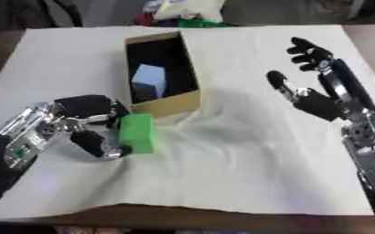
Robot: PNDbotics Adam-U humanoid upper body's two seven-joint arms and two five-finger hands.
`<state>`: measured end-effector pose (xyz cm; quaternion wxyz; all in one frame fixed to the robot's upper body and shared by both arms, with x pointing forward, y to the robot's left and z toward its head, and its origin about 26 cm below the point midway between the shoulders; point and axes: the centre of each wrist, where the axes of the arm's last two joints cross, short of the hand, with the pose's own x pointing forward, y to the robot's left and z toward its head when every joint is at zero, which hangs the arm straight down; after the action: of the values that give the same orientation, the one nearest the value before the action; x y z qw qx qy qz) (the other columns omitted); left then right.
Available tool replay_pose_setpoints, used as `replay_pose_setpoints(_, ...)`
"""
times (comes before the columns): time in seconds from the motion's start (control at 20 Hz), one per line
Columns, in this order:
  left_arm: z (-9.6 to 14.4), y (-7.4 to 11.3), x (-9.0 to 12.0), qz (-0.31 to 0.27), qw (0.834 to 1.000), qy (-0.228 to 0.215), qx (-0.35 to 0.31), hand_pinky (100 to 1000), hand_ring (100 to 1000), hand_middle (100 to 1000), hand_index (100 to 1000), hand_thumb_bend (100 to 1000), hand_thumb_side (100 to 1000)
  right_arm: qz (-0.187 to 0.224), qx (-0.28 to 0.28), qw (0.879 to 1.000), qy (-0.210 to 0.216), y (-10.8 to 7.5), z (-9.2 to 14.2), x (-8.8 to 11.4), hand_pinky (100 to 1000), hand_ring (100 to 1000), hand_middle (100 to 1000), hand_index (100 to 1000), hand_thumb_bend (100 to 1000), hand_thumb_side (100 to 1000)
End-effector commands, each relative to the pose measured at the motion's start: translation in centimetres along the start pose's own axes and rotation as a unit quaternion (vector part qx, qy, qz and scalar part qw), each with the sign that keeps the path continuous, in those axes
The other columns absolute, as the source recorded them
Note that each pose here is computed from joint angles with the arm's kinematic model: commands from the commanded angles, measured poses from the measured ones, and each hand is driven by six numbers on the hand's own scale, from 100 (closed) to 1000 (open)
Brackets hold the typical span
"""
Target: Pick up objects on the table and place them in the box.
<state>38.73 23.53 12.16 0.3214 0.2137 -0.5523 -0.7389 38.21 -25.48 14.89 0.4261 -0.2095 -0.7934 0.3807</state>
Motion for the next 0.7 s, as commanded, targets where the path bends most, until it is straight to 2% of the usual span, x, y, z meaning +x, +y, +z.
replay_pose_setpoints(0.05, 0.5, 0.8, 0.2, -0.006, 1.0, -0.003, 0.024, 593, 436, 452, 752, 100, 590, 0.016, -0.007, 1.0, -0.004, -1.2, -0.1, 0.0, 793, 832, 838, 993, 486, 840)
replay_pose_setpoints(0.3, 2.4, 4.5, 1.1, -0.015, 0.998, -0.031, 0.06, 595, 429, 444, 752, 100, 596, 0.017, -0.005, 1.0, -0.001, -1.1, 0.0, -0.1, 793, 832, 838, 993, 481, 841)
replay_pose_setpoints(0.5, 4.9, 8.7, 1.5, -0.013, 0.995, -0.047, 0.091, 597, 424, 440, 752, 100, 593, 0.017, -0.002, 1.0, 0.002, -1.1, 0.1, -0.2, 792, 831, 837, 993, 473, 843)
replay_pose_setpoints(0.7, 6.6, 12.1, 1.0, 0.0, 0.992, -0.029, 0.12, 598, 423, 439, 752, 100, 578, 0.016, 0.001, 1.0, 0.002, -0.9, 0.1, -0.3, 792, 831, 837, 993, 469, 844)
